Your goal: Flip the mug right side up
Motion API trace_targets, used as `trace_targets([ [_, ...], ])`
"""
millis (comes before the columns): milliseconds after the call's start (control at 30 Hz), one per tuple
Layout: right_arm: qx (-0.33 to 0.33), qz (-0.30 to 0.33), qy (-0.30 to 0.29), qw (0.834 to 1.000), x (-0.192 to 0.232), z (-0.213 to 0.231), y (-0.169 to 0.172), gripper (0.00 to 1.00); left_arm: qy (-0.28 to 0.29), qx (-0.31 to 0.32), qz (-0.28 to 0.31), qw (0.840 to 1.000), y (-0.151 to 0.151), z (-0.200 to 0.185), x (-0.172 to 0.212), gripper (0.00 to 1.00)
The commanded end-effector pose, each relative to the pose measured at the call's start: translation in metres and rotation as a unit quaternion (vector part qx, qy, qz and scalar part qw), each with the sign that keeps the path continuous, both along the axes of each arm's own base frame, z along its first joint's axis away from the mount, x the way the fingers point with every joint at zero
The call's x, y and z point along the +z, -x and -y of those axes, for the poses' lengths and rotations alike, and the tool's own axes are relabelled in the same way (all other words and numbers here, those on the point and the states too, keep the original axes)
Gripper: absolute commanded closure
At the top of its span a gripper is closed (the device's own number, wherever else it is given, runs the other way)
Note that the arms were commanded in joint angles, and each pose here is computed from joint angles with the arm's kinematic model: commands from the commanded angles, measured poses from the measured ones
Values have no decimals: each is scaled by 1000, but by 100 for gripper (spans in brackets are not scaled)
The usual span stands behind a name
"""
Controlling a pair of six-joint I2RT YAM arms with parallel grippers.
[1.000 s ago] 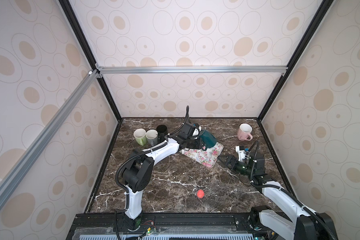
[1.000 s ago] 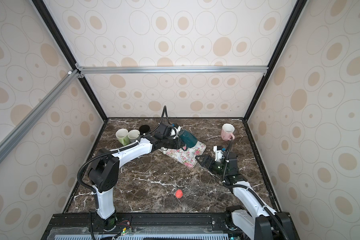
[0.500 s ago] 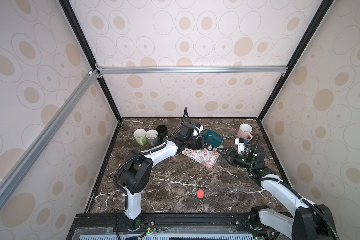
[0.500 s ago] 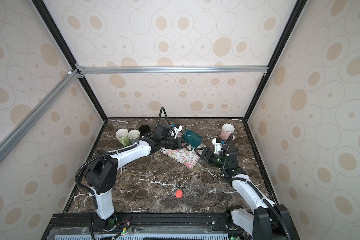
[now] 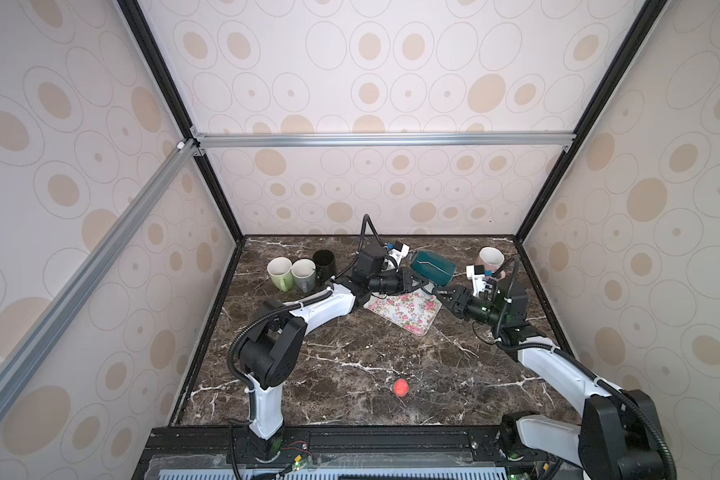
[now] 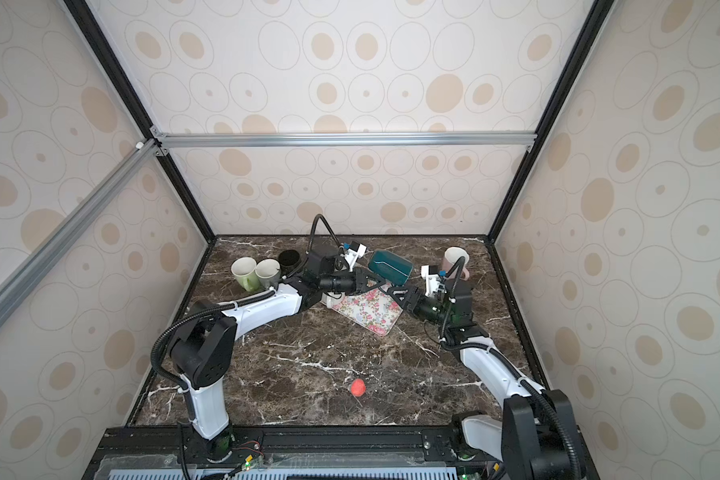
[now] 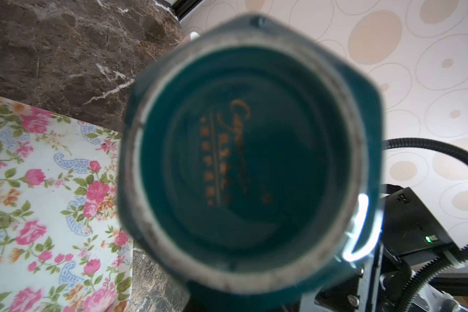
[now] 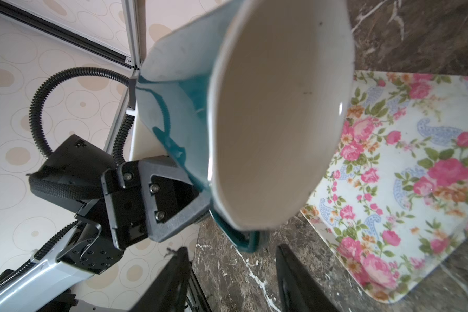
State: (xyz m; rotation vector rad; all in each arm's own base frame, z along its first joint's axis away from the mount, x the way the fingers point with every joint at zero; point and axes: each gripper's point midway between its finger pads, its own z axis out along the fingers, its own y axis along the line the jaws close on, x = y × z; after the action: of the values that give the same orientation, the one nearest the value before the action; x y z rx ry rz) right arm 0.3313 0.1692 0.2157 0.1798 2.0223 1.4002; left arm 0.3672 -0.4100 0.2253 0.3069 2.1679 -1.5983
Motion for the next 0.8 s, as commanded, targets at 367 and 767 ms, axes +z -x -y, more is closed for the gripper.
trace_targets([
  [367, 9, 48, -40, 998, 30, -8, -15, 62, 103, -36, 55, 992, 9, 6, 72, 100],
  [767, 8, 52, -52, 997, 36, -10, -17, 63, 114, -44, 46, 991, 17, 4, 75, 100],
])
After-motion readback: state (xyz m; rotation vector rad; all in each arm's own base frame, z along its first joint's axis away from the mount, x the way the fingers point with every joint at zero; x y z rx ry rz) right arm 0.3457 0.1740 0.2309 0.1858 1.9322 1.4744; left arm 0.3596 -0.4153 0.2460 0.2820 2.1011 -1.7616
